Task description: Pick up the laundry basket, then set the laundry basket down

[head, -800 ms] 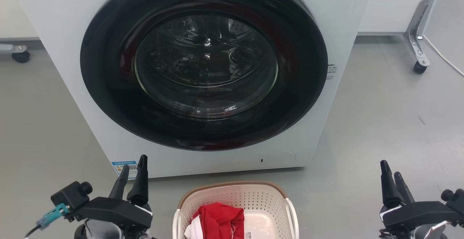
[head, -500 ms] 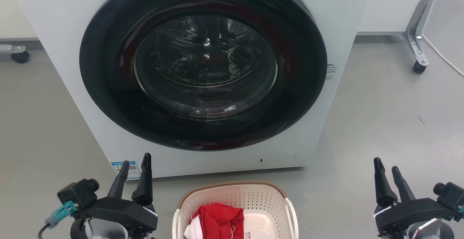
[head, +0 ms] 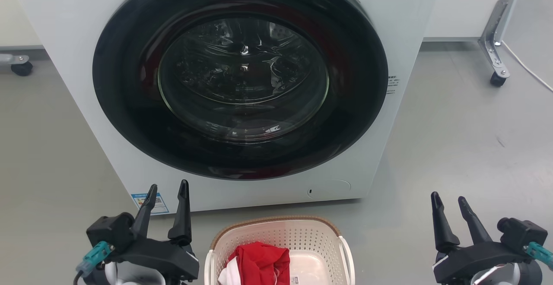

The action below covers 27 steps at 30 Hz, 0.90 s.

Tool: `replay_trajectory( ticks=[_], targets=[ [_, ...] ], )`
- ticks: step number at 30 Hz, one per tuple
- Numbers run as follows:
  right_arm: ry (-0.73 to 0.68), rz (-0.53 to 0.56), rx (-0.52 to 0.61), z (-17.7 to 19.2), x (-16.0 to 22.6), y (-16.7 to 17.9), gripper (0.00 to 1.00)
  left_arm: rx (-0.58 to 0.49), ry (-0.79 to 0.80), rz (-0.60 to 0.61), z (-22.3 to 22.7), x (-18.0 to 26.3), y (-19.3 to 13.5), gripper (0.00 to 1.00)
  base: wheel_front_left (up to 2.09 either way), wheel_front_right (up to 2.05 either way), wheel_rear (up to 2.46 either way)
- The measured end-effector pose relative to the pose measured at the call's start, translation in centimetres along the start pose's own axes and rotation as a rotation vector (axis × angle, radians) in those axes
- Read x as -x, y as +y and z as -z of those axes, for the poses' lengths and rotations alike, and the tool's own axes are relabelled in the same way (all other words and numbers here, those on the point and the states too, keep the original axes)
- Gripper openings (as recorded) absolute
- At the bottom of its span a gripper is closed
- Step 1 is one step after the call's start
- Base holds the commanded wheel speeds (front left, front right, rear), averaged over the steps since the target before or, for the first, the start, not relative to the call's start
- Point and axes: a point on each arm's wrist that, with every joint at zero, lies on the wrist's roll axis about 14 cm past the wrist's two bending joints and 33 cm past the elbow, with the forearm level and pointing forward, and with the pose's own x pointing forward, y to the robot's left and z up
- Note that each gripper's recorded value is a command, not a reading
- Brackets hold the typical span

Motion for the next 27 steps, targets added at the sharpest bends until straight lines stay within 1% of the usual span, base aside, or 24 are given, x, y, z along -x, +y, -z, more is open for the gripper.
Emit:
replay_trajectory(
  ticks=[11,22,27],
  targets=[
    [-0.015,-0.048,0.162,0.3,0.1,1.1,1.0,-0.141,-0.036,-0.002,0.0,0.6,-0.2,1.0,0.0,0.0,0.0],
    [-0.039,-0.093,0.323,0.4,0.3,1.8,1.0,-0.306,-0.092,0.013,-0.5,0.9,-0.7,1.0,0.0,0.0,0.0],
    [-0.042,-0.085,0.33,0.3,0.3,1.5,1.0,-0.307,-0.092,0.01,-0.4,1.0,-0.7,1.0,0.0,0.0,0.0]
  ],
)
